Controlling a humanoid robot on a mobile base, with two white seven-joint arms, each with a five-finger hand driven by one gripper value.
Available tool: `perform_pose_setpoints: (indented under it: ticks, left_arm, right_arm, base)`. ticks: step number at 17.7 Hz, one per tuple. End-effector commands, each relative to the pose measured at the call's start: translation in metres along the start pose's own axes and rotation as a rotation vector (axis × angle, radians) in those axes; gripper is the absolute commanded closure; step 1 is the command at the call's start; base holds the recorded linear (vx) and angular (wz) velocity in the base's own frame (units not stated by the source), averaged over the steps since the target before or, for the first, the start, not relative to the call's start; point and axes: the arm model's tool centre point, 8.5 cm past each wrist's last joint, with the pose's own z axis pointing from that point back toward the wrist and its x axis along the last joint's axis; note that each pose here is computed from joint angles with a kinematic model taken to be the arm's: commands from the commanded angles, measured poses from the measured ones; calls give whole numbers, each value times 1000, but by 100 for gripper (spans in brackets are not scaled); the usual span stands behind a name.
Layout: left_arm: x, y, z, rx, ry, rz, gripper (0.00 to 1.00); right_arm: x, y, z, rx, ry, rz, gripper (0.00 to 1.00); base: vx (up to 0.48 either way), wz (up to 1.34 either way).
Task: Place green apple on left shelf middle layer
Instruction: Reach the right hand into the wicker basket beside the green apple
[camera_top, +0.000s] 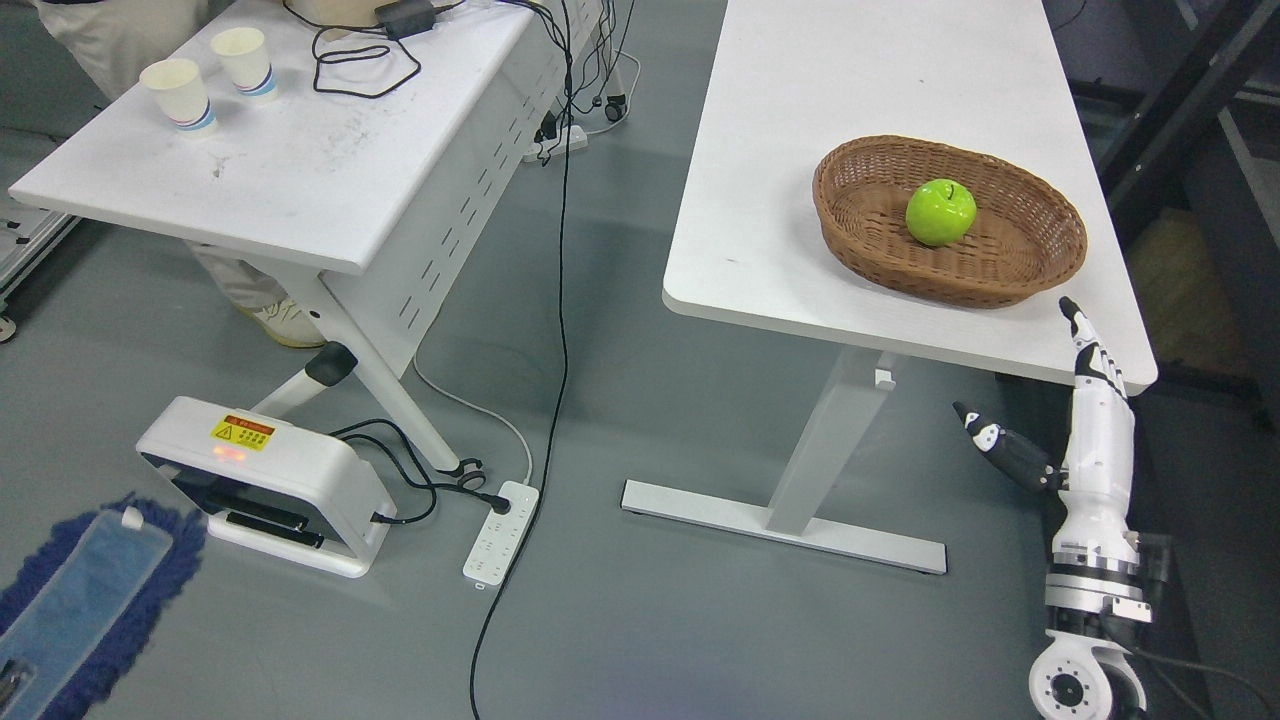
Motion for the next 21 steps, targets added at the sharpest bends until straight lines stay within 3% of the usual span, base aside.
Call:
perform_pose_setpoints:
  ticks: [1,8,16,21]
  left_arm:
    - [0,11,2,18,-1,-1,0]
    - [0,11,2,18,-1,-1,0]
    - [0,11,2,18,-1,-1,0]
    - [0,11,2,18,-1,-1,0]
  right_arm:
    - [-1,-1,0,0,1,2,3]
    - [0,0,-1,8,-4,0,2]
    - [2,1,-13,110,-27,19,2]
    - [3,16,-8,214,-31,17,2]
  base:
    - [246,45]
    - [285,2]
    - [257,-94]
    - [188,-75]
